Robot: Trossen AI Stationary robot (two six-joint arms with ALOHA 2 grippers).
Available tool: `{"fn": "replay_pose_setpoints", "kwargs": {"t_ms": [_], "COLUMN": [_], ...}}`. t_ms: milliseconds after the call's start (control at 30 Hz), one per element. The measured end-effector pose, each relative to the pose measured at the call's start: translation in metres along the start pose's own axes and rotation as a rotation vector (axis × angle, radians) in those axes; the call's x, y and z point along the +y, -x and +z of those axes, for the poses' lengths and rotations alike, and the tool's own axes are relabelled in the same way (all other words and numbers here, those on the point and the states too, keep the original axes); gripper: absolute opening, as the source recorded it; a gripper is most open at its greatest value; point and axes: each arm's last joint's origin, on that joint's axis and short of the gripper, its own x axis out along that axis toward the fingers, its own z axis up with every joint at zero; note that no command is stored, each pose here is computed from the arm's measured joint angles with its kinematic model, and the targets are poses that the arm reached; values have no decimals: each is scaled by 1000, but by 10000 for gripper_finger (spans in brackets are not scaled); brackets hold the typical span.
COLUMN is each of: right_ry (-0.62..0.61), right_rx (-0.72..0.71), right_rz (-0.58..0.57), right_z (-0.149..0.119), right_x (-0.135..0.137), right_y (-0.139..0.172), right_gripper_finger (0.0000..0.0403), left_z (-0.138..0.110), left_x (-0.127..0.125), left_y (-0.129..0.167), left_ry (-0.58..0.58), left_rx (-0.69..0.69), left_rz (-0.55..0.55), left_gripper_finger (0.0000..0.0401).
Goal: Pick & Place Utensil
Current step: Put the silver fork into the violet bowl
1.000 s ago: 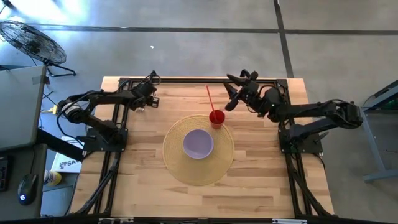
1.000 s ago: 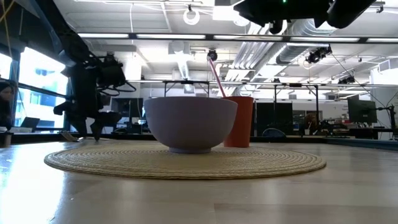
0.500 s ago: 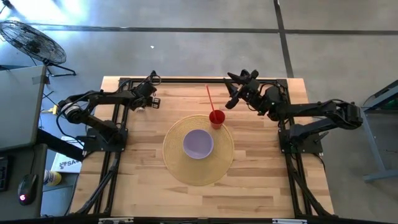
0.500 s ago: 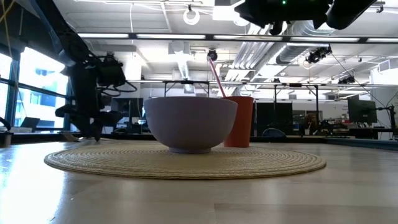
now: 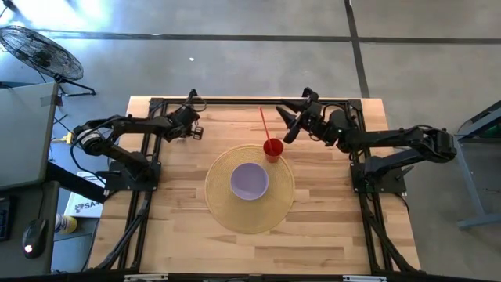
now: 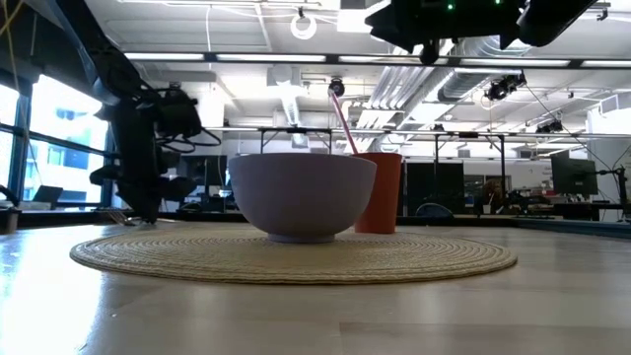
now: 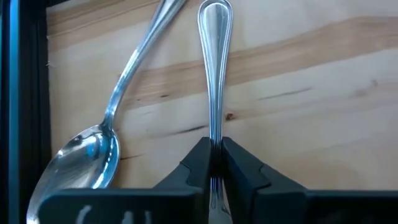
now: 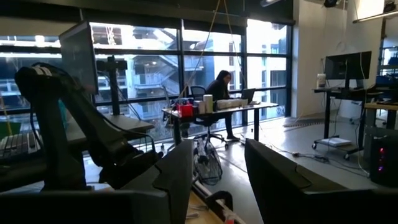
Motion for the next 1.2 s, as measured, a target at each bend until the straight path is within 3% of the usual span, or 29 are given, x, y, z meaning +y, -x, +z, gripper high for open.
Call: {"fn": "replay_pose_setpoints", "kwargs": {"t_ms": [433, 733, 900, 1200], "right_ry": [-4, 58, 69, 68], "right_rx": [14, 18, 15, 14], "right_rz": [63, 41, 39, 41], "right_z": [-1, -1, -1, -1], "right_x": [19, 29, 28, 29], "right_y": [5, 9, 9, 9], "right_gripper_finger": [139, 139, 139, 139], "left_z": [-6, -8, -4, -5], "left_x": [-11, -28, -35, -44], "left_y": [5, 17, 32, 79], "left_ry": [-12, -102, -150, -216], "left_rx": [-5, -33, -77, -221], "left_rz": [-32, -99, -150, -342], "left_gripper_finger": [22, 22, 21, 21]}}
